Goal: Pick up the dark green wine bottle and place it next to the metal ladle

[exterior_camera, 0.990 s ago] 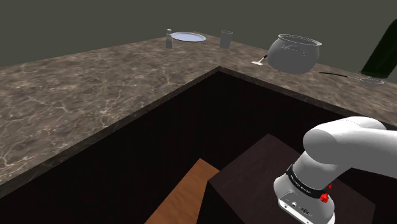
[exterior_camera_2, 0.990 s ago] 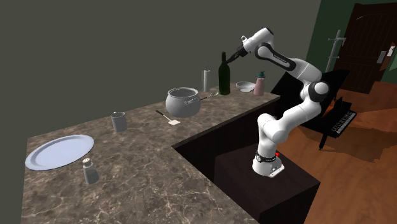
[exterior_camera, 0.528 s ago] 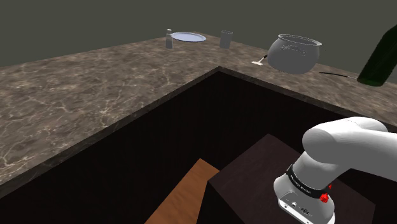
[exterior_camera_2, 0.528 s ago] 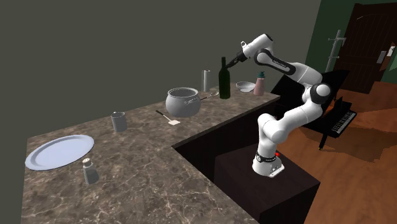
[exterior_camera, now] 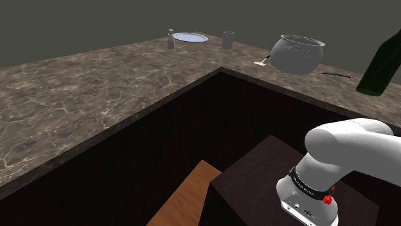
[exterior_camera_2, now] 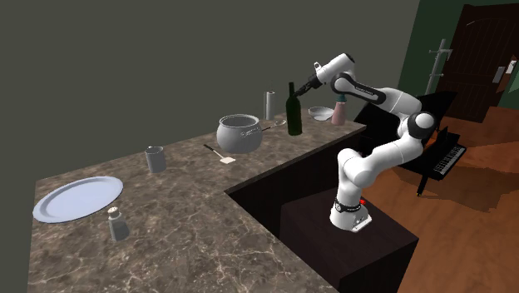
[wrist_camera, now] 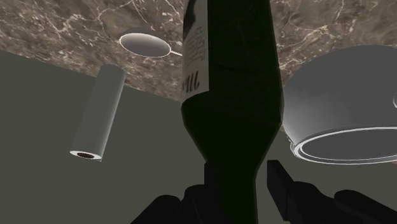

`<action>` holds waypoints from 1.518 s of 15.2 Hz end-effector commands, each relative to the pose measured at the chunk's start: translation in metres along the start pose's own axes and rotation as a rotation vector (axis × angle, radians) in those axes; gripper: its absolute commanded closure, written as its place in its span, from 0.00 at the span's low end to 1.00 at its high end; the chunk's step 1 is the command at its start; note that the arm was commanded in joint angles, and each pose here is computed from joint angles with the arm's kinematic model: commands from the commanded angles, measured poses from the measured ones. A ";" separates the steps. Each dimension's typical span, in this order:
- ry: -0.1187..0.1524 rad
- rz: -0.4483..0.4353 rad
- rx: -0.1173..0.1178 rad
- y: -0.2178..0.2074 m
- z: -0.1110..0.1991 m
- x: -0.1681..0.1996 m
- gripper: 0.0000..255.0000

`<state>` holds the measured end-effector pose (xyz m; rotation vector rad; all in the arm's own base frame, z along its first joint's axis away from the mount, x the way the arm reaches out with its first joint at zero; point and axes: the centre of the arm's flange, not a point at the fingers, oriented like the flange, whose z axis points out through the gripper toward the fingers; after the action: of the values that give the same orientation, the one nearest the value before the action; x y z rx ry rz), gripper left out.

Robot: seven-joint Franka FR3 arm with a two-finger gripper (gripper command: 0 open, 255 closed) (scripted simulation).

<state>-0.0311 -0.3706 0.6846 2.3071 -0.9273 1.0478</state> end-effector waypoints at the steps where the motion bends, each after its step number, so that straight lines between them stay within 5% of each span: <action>1: 0.001 0.000 0.000 -0.002 0.005 -0.009 1.00; 9: 0.001 0.000 0.000 -0.003 0.007 -0.012 1.00; 10: 0.001 0.000 0.000 -0.003 0.007 -0.012 0.00; 15: 0.001 0.000 0.000 -0.003 0.007 -0.012 0.00; 19: 0.001 0.000 0.000 -0.003 -0.042 -0.012 0.00; 23: 0.001 0.000 0.000 -0.003 -0.043 -0.012 0.00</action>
<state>-0.0553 -0.3382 0.7007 2.3059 -0.9268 1.0488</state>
